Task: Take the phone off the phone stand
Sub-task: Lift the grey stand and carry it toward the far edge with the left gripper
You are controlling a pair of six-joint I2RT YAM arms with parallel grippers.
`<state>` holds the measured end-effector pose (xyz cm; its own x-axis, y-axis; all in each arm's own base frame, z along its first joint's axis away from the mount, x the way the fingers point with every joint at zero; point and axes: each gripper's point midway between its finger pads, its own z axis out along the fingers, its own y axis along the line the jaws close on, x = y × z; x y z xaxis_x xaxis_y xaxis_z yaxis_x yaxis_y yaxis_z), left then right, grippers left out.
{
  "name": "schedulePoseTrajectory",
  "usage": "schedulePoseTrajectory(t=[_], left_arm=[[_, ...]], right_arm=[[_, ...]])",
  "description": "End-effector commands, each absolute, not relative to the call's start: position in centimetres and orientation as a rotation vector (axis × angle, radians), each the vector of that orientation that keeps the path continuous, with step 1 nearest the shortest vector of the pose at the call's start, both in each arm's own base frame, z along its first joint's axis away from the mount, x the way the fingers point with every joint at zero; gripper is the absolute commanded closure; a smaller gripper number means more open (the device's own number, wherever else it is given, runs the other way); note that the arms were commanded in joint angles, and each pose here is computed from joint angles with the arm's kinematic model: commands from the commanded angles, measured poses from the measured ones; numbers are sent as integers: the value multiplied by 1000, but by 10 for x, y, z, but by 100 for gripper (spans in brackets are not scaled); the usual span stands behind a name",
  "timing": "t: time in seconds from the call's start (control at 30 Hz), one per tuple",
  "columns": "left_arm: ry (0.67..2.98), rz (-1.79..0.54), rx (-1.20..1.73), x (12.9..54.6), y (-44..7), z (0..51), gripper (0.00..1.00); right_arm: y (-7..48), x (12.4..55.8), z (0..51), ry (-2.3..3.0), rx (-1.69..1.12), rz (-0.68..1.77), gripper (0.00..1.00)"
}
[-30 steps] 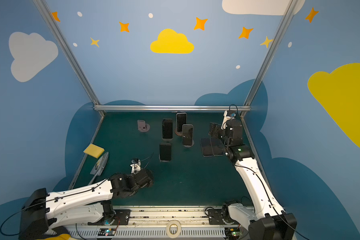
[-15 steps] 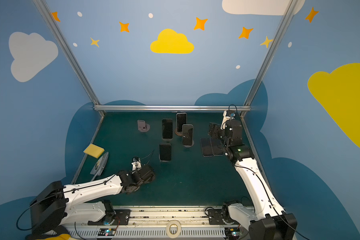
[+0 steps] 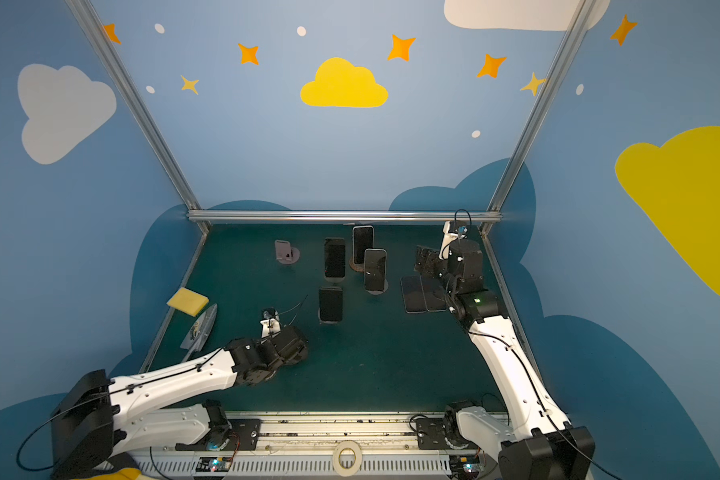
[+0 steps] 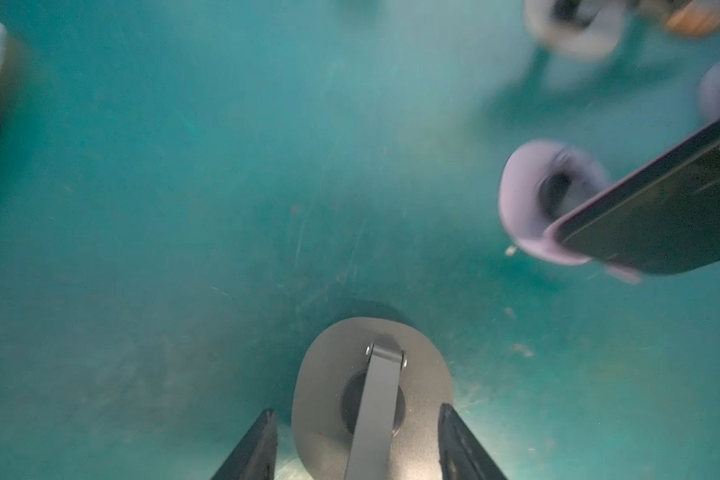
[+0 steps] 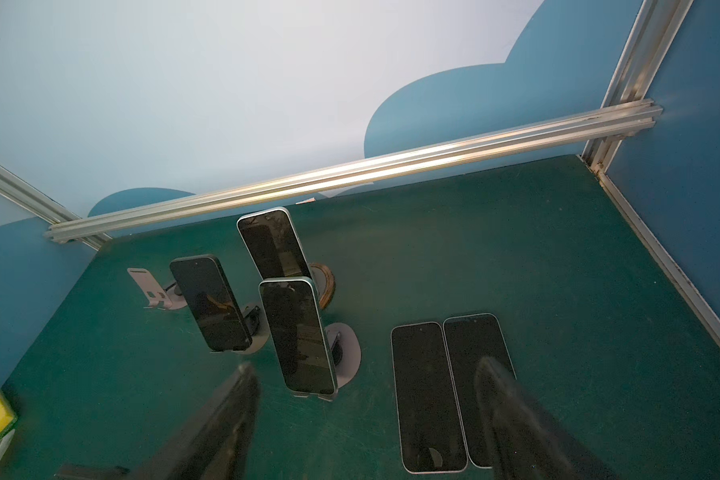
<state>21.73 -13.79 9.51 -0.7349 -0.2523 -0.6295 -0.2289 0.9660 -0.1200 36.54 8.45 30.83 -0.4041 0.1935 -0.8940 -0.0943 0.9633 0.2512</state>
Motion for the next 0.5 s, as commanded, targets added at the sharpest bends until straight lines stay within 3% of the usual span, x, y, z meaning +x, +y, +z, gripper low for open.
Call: schedulePoseTrajectory(t=[0.0,0.17,0.47], left_arm=[[2311,9,-371,224,-115,133,50],[2281,22,-454,248,-81,173,47],[2277,108,-447,337,-46,222,47]], right_arm=[[87,359,320,1931,52,331,18],[88,355,325,1912,51,332,18],[91,350,330,1900,37,347,18]])
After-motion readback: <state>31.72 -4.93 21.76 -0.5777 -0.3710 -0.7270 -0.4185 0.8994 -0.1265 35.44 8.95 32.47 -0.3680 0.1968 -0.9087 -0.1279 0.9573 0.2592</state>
